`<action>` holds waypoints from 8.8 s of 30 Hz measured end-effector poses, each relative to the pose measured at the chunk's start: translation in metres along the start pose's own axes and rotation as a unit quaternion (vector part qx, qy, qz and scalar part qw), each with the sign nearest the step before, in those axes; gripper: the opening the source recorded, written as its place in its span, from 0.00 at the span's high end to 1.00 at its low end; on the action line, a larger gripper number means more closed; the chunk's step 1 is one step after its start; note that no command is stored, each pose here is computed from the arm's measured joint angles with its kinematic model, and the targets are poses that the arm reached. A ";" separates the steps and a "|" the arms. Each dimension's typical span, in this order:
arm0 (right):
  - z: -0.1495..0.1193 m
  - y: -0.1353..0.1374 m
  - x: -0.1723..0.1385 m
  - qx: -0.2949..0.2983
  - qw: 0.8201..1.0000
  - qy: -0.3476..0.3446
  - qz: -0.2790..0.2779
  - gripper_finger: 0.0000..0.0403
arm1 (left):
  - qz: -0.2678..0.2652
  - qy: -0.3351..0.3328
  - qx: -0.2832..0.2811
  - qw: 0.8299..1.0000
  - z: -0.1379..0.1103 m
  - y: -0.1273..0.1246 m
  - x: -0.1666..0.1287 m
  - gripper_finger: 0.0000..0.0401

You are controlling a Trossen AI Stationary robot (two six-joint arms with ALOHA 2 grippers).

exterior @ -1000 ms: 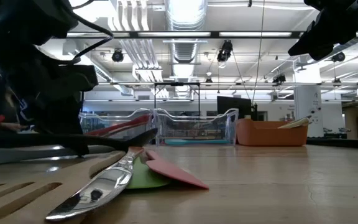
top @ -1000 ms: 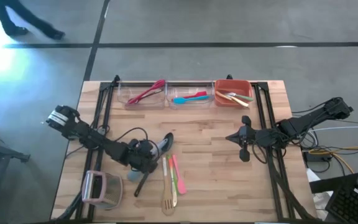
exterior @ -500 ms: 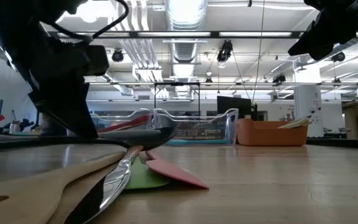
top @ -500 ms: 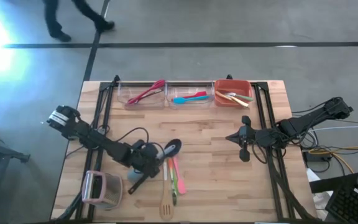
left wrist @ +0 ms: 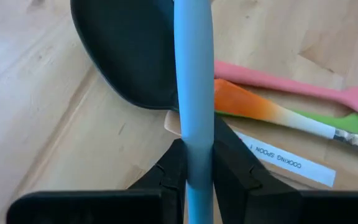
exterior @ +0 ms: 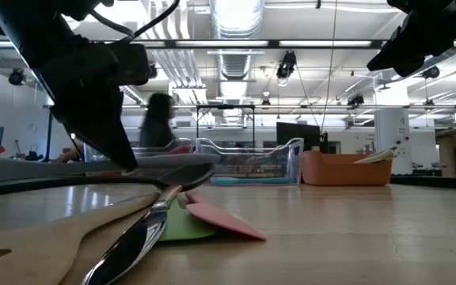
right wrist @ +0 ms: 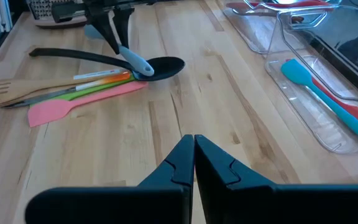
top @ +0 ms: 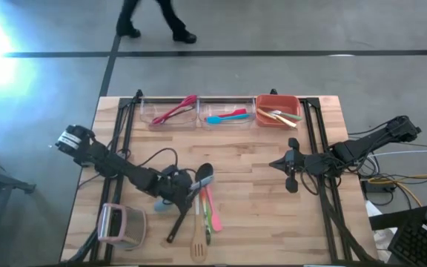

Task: Pick & Place Kitchen Items
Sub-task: Put the gray serving spoon into the left transparent bin, then put the pink spatula into the right transparent bin

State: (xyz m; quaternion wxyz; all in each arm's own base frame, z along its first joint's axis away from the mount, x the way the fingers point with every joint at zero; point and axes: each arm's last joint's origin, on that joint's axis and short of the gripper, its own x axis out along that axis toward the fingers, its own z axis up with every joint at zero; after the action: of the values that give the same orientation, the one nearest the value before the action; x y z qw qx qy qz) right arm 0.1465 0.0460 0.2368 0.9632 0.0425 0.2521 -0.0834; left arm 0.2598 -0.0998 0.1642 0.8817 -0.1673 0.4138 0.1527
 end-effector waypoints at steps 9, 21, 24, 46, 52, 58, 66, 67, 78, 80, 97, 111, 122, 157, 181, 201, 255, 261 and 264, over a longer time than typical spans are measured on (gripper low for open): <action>0.000 0.000 0.000 0.000 1.000 0.001 0.000 0.98 | 0.005 -0.016 0.033 0.999 0.018 0.016 -0.024 0.86; 0.000 0.000 0.000 -0.001 1.000 0.000 0.000 0.98 | 0.095 -0.109 0.086 0.986 0.060 0.074 -0.068 0.86; 0.000 0.000 0.000 -0.001 1.000 0.000 0.000 0.98 | 0.135 -0.120 0.114 0.977 0.071 0.094 -0.074 0.86; 0.000 0.000 0.000 -0.001 1.000 -0.003 -0.008 0.98 | 0.239 -0.159 0.143 0.947 0.118 0.234 -0.086 0.86; 0.001 -0.001 0.000 -0.003 1.000 -0.009 -0.024 0.98 | 0.262 -0.180 0.169 0.933 0.129 0.246 -0.071 0.86; 0.001 -0.001 0.000 -0.002 1.000 -0.009 -0.024 0.98 | 0.285 -0.142 0.168 0.933 0.128 0.259 -0.050 0.86; 0.000 -0.001 0.000 -0.006 1.000 -0.007 -0.025 0.98 | 0.284 -0.105 0.157 0.940 0.124 0.270 -0.020 0.86; -0.001 -0.002 0.000 -0.006 1.000 -0.006 -0.025 0.98 | 0.284 -0.105 0.152 0.941 0.124 0.271 -0.017 0.86; -0.008 -0.003 0.004 -0.008 1.000 0.004 -0.029 0.98 | 0.291 -0.087 0.113 0.946 0.117 0.283 0.001 0.86; -0.009 -0.003 0.004 -0.008 1.000 0.005 -0.029 0.98 | 0.291 -0.086 0.112 0.946 0.117 0.283 0.001 0.86; -0.008 -0.002 0.004 -0.005 1.000 0.001 -0.028 0.98 | 0.282 -0.082 0.071 0.953 0.126 0.271 -0.037 0.41; -0.001 0.000 0.004 0.004 0.999 -0.032 -0.017 0.98 | 0.101 -0.174 0.031 0.979 0.132 0.220 -0.122 0.41; 0.025 0.004 -0.005 0.013 0.995 -0.099 0.003 0.98 | -0.054 -0.158 0.071 0.983 0.111 0.157 -0.142 0.42; 0.148 0.064 0.022 -0.007 0.999 -0.037 0.005 0.97 | -0.160 -0.039 -0.020 0.986 -0.027 0.075 -0.054 0.42; 0.137 0.124 0.121 0.225 0.966 0.125 -0.012 0.61 | -0.091 -0.051 0.048 0.993 -0.042 0.087 -0.045 0.42; 0.073 0.163 0.204 0.313 0.932 0.183 -0.018 0.55 | -0.086 -0.120 0.128 0.981 -0.024 0.084 -0.066 0.42; 0.046 0.214 0.281 0.181 0.896 0.391 -0.104 0.43 | -0.035 -0.063 0.078 0.994 -0.038 0.096 -0.066 0.42; 0.044 0.209 0.284 0.179 0.894 0.398 -0.104 0.45 | -0.035 -0.063 0.078 0.994 -0.038 0.097 -0.066 0.42; 0.044 0.208 0.285 0.173 0.894 0.400 -0.101 0.48 | -0.035 -0.063 0.079 0.994 -0.038 0.097 -0.066 0.42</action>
State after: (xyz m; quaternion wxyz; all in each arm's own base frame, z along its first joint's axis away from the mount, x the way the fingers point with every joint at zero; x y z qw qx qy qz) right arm 0.4503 0.2049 0.1429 0.7450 0.2129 0.6003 -0.1984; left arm 0.1545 -0.0378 0.1765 0.9211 -0.1017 0.3625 0.0990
